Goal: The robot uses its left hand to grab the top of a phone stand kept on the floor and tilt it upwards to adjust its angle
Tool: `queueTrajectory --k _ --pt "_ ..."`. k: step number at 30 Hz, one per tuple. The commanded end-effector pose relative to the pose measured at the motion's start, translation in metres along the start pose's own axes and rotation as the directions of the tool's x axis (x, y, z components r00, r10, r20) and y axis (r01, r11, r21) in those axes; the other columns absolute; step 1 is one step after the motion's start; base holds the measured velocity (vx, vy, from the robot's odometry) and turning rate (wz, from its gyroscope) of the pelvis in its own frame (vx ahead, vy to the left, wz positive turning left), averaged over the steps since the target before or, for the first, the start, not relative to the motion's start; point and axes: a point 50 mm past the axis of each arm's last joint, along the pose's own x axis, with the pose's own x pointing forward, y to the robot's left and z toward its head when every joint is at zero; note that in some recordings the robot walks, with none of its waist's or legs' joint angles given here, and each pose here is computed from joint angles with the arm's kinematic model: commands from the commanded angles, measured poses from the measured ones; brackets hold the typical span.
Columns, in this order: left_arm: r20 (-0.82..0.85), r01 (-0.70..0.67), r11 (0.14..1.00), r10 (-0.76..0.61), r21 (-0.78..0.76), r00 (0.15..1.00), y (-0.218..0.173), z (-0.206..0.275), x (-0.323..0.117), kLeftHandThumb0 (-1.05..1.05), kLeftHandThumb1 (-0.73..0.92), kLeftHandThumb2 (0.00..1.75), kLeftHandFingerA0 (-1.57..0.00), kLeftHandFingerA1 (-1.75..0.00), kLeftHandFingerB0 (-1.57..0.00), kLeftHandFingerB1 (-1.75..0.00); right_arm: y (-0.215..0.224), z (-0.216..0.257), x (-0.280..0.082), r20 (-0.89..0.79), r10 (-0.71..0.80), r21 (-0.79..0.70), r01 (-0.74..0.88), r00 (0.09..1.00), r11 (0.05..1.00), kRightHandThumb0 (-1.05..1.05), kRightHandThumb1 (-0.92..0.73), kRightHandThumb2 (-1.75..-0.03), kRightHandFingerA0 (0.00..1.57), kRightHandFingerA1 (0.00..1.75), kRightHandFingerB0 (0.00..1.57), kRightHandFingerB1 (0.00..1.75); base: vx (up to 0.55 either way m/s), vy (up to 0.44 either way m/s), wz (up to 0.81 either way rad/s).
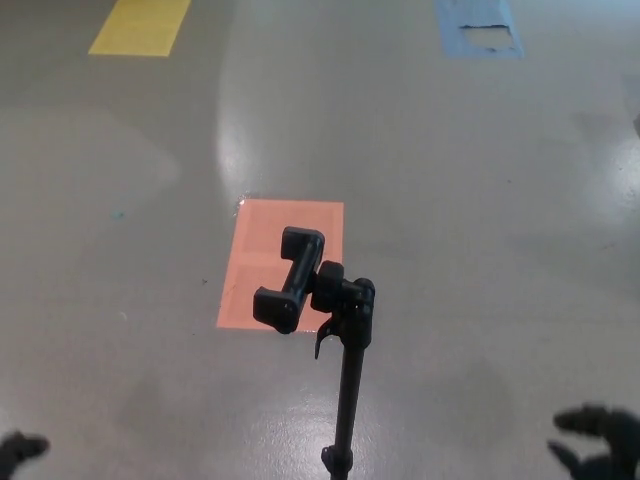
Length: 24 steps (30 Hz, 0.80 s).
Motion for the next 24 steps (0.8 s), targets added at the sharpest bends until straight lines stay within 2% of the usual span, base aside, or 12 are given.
queueTrajectory --k 1,2,5,6,7,10,15,16,21,23,24 --pt "0.04 0.018 0.996 -0.021 0.083 0.999 0.02 0.003 -0.002 -0.79 0.64 0.99 -0.12 -0.44 0.0 -0.36 -0.017 0.001 0.001 -0.034 0.012 -0.071 -0.014 0.999 0.997 -0.56 -0.79 -0.64 0.25 0.35 0.24 0.31 0.0 0.0 0.0" --pt "0.043 0.015 0.996 -0.019 0.083 0.999 0.02 0.002 -0.002 -0.37 0.45 1.04 0.0 -0.47 0.0 -0.47 -0.016 0.002 0.001 -0.028 0.004 -0.066 -0.005 1.0 0.998 -0.58 -0.79 -0.64 0.24 0.35 0.26 0.31 0.0 0.0 0.0" --pt "0.053 0.008 0.997 -0.012 0.072 0.999 0.021 0.002 -0.003 -0.37 0.45 1.04 0.0 -0.47 0.0 -0.47 -0.016 0.003 0.001 -0.014 -0.019 -0.061 0.018 1.0 0.998 -0.61 -0.8 -0.65 0.24 0.36 0.22 0.29 0.0 0.0 0.0" --pt "0.064 0.005 0.997 -0.01 0.075 0.998 0.021 0.003 -0.003 -0.76 0.81 0.66 -0.13 -0.26 -0.11 -0.24 -0.016 0.003 0.001 -0.009 -0.031 -0.056 0.03 0.999 0.998 -0.62 -0.84 -0.65 0.19 0.33 0.22 0.29 0.0 0.0 0.0" --pt "0.091 -0.011 0.996 0.003 0.09 0.996 0.02 0.005 -0.003 -0.85 0.67 0.99 -0.09 -0.26 -0.09 -0.24 -0.016 0.003 0.001 0.007 -0.053 -0.029 0.053 0.999 0.998 -0.62 -0.85 -0.66 0.18 0.33 0.18 0.28 0.0 0.0 0.0" --pt "0.142 -0.047 0.991 0.03 0.122 0.989 0.021 0.01 -0.004 -0.85 0.66 0.99 -0.09 -0.28 -0.09 -0.24 -0.015 0.002 0.0 0.031 -0.078 0.0 0.078 0.997 0.997 -0.63 -0.87 -0.66 0.19 0.34 0.19 0.29 0.0 0.0 0.0" --pt "0.329 -0.179 0.957 0.097 0.229 0.939 0.024 0.037 -0.006 -0.88 0.67 1.02 -0.08 -0.31 -0.08 -0.19 -0.014 0.002 -0.001 0.082 -0.131 0.063 0.126 0.988 0.99 -0.65 -0.87 -0.65 0.21 0.35 0.18 0.29 0.0 0.0 0.0" --pt "0.374 -0.205 0.945 0.099 0.253 0.922 0.025 0.044 -0.007 -0.93 0.72 1.06 -0.09 -0.23 -0.08 -0.13 -0.014 0.003 -0.001 0.086 -0.136 0.069 0.13 0.987 0.989 -0.34 -0.59 -1.12 0.01 0.49 0.0 0.47 0.0 0.0 0.0" --pt "0.589 -0.333 0.871 0.063 0.362 0.806 0.036 0.085 -0.019 -0.89 0.76 1.11 -0.02 -0.19 0.0 -0.12 -0.015 0.006 -0.001 0.112 -0.161 0.075 0.153 0.981 0.985 -0.34 -0.58 -1.12 0.01 0.48 0.0 0.48 0.0 0.0 0.0" --pt "0.654 -0.384 0.835 0.039 0.394 0.755 0.039 0.101 -0.026 -0.85 0.73 1.11 -0.03 -0.21 0.0 -0.15 -0.016 0.007 -0.001 0.115 -0.161 0.076 0.153 0.98 0.985 -0.34 -0.58 -1.12 0.01 0.48 0.0 0.48 0.0 0.0 0.0" --pt "0.692 -0.415 0.817 0.029 0.399 0.722 0.042 0.11 -0.031 -0.86 0.73 1.08 -0.09 -0.21 0.0 -0.13 -0.017 0.006 -0.001 0.115 -0.16 0.075 0.152 0.98 0.986 -0.34 -0.58 -1.12 0.01 0.49 0.0 0.48 0.0 0.0 0.0"
